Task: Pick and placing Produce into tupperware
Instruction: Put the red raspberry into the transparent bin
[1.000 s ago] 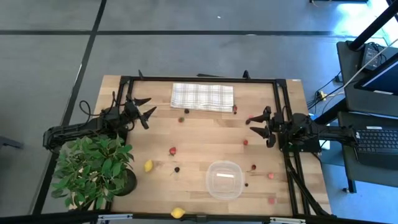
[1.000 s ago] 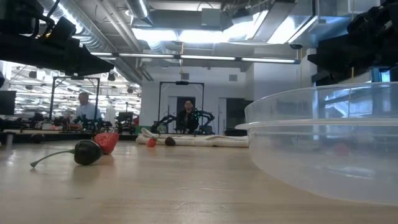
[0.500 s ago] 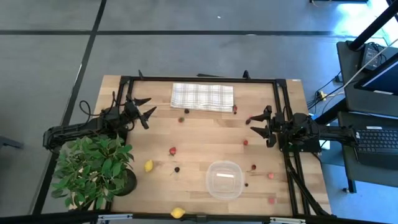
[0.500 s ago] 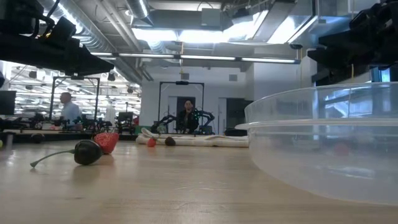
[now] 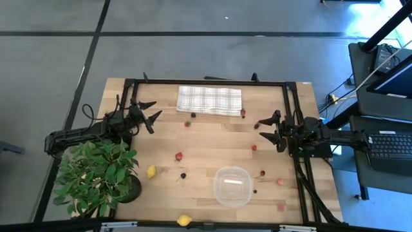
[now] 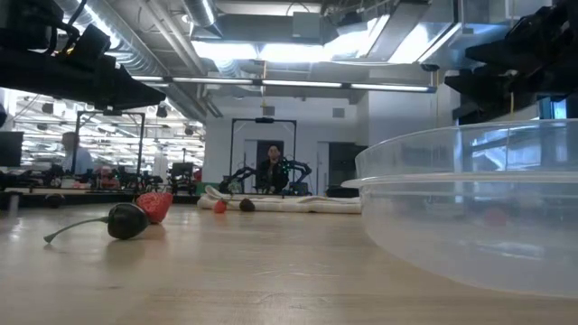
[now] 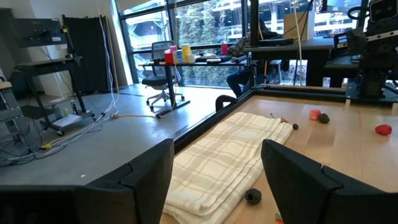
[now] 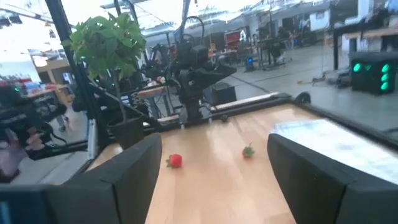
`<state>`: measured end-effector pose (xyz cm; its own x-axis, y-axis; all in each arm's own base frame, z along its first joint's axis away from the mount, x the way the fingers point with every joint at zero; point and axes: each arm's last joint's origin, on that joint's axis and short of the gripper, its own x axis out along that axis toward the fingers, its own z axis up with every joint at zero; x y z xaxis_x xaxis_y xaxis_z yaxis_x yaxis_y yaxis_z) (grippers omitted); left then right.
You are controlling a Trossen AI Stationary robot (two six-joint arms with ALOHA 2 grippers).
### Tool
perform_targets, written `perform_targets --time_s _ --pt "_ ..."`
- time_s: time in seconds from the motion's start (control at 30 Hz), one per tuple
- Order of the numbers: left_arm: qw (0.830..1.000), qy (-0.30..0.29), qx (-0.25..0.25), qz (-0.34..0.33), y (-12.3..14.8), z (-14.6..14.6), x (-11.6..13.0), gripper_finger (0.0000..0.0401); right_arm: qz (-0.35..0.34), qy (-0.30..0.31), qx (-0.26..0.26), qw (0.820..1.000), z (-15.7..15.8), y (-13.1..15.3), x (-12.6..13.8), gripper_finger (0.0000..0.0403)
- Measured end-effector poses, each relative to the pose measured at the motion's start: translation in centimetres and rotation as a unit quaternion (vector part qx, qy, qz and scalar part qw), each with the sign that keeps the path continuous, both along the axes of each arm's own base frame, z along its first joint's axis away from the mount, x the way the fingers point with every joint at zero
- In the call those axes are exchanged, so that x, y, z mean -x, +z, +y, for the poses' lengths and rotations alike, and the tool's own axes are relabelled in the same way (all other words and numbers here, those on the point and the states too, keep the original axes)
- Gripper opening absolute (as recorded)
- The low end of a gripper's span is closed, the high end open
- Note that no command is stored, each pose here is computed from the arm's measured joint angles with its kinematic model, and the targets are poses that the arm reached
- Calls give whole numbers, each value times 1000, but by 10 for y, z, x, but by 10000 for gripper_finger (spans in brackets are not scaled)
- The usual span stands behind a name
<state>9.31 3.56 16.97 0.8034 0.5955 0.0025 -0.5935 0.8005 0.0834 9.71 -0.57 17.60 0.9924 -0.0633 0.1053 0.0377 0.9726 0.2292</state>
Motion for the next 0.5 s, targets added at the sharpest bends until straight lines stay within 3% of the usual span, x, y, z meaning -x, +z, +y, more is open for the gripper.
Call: perform_targets --time_s 0.33,0.5 --pt "1000 0 5 -3 0 0 0 238 2 -8 -16 1000 0 8 1 282" --pt "1000 0 12 -9 0 0 0 238 80 -50 -36 995 -3 12 -3 273"
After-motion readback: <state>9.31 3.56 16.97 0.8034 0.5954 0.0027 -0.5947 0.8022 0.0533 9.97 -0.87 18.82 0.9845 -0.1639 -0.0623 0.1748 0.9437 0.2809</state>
